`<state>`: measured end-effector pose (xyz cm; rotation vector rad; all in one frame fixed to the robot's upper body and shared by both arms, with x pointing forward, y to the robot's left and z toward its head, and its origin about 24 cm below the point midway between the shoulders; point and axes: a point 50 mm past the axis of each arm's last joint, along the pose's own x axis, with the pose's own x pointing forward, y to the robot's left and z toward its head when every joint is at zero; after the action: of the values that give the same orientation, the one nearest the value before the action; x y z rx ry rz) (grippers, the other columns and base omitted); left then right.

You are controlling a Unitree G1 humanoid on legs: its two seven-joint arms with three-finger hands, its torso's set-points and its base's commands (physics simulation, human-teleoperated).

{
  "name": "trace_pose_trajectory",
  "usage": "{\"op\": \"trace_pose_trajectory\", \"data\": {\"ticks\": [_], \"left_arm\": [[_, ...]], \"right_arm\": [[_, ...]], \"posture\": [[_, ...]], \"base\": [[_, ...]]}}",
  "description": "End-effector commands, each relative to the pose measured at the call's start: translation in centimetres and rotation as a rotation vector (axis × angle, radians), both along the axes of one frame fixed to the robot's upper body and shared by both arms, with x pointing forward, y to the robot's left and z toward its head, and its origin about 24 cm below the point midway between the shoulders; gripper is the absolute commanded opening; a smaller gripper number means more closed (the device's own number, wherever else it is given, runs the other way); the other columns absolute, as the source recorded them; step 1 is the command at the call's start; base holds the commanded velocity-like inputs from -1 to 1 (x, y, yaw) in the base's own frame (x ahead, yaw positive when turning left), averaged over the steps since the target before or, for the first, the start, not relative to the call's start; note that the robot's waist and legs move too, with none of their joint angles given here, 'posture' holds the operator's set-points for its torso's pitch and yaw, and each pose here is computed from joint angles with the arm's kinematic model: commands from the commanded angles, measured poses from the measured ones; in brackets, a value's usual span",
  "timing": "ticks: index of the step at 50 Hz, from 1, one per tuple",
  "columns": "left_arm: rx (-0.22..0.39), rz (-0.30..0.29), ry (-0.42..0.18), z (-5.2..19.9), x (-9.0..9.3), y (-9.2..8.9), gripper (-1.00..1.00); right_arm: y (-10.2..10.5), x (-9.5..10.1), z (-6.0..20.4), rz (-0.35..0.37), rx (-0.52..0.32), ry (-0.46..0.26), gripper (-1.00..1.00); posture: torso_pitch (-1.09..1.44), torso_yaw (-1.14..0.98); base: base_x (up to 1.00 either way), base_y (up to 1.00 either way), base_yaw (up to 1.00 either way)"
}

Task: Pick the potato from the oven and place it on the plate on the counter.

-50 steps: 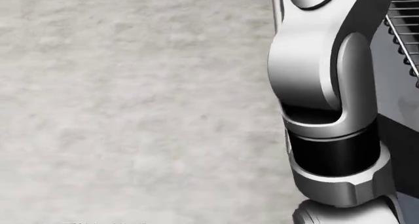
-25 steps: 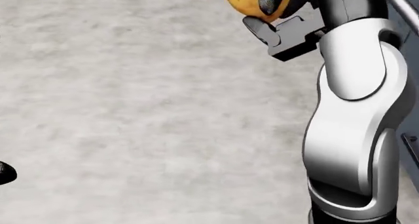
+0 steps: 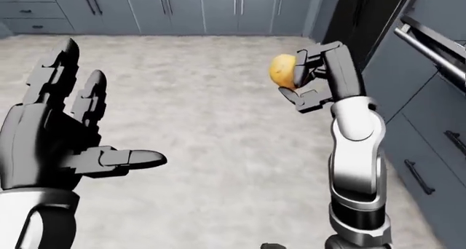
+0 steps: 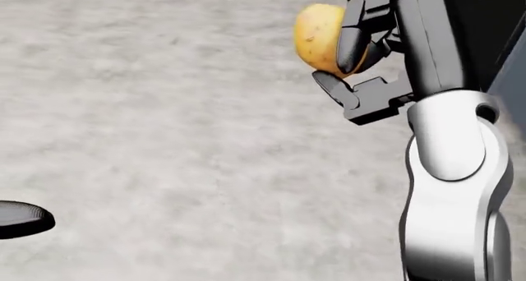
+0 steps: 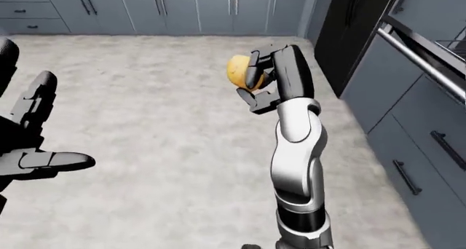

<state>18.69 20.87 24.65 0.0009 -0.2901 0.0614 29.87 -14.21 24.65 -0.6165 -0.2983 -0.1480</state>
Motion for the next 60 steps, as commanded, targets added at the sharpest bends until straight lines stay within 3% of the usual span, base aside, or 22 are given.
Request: {"op": "trace_pose_trajectory", "data": {"ticks": [1,30,41,46,53,60], "left_arm": [[0.011,-0.009,-0.065,1.0,-0.3,-0.2,1.00],[0.007,-0.018,-0.056,0.4,-0.1,-0.6,1.00],[0.005,-0.023,-0.052,0.3,-0.2,-0.7,1.00],[0.010,-0.054,-0.032,-0.7,0.1,-2.0,1.00],[0.002,-0.054,-0.048,0.1,0.0,-1.9,1.00],[-0.003,-0.049,-0.041,-0.5,0.2,-1.6,1.00]], "right_arm": [[-0.5,-0.3,1.4,-0.031,-0.002,-0.072,-1.00],[-1.9,-0.6,1.7,-0.071,0.029,-0.074,-1.00],[-1.7,-1.3,2.2,-0.058,0.034,-0.089,-1.00],[-2.7,-2.4,2.1,-0.070,0.039,-0.091,-1.00],[-2.4,-2.5,2.7,-0.055,0.041,-0.107,-1.00],[-1.5,-2.4,2.8,-0.050,0.038,-0.109,-1.00]], "posture": [[0.20,0.00],[0.20,0.00],[0.20,0.00],[0.20,0.00],[0.20,0.00],[0.20,0.00]], "base": [[1.00,0.00,0.00],[0.99,-0.33,0.00],[0.74,0.00,-0.87],[0.73,0.00,-0.88],[0.73,0.00,-0.87],[0.79,-0.26,-0.34]]}}
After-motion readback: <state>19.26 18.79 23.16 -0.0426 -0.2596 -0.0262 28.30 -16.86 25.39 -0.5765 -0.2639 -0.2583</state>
